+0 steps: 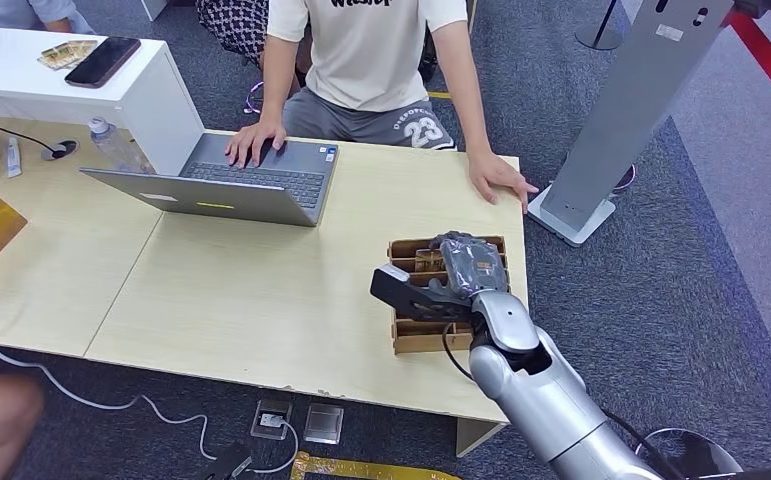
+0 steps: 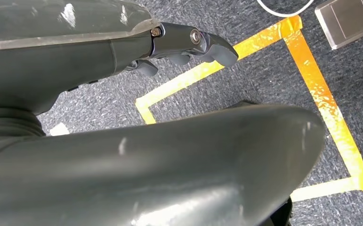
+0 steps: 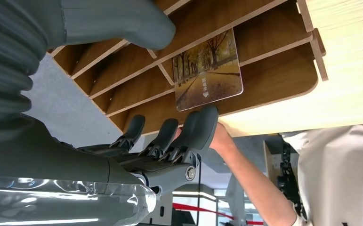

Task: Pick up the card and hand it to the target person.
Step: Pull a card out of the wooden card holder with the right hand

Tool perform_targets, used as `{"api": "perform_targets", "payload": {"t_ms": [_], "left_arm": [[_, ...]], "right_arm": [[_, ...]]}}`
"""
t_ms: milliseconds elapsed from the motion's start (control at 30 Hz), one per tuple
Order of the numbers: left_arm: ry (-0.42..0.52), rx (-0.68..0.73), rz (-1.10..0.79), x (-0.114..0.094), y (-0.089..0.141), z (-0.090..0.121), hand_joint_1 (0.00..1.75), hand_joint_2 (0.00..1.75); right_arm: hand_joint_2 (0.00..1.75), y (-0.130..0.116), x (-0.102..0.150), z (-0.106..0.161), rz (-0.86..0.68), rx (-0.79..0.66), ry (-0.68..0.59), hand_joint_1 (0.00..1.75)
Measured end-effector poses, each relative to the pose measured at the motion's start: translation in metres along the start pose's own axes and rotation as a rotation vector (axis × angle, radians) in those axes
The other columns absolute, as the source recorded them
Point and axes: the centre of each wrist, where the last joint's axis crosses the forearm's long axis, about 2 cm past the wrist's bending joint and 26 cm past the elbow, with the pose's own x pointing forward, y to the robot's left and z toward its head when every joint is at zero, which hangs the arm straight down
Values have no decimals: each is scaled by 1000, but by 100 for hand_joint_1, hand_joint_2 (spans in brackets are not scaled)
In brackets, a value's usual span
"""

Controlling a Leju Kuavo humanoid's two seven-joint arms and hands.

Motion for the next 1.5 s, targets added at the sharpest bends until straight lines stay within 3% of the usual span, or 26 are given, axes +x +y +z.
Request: {"api": "perform_targets", "payload": {"t_ms": [133, 467, 600, 700, 867, 1033, 1200, 1500], "left_arm": [[0, 0, 0, 0, 0, 0, 0, 0], [0, -1, 0, 0, -2, 0, 0, 0], [0, -1, 1, 0, -2, 0, 0, 0], [0, -2, 1, 0, -2, 0, 0, 0], [0, -3, 1, 0, -3, 0, 0, 0], [0, -4, 1, 0, -3, 0, 0, 0], [0, -5, 1, 0, -3, 0, 0, 0], [0, -5, 1, 0, -3, 0, 0, 0]], "right_arm": [[175, -1, 0, -2, 1, -2, 1, 93], [175, -1, -2, -4, 5, -4, 5, 65], [175, 1, -3, -5, 6, 0, 10, 62], [175, 1, -3, -5, 7, 0, 12, 68], [175, 2, -4, -5, 8, 2, 14, 100], [175, 3, -4, -5, 9, 4, 17, 105], [175, 3, -5, -5, 9, 5, 18, 128], [175, 2, -5, -5, 9, 3, 18, 139]]}}
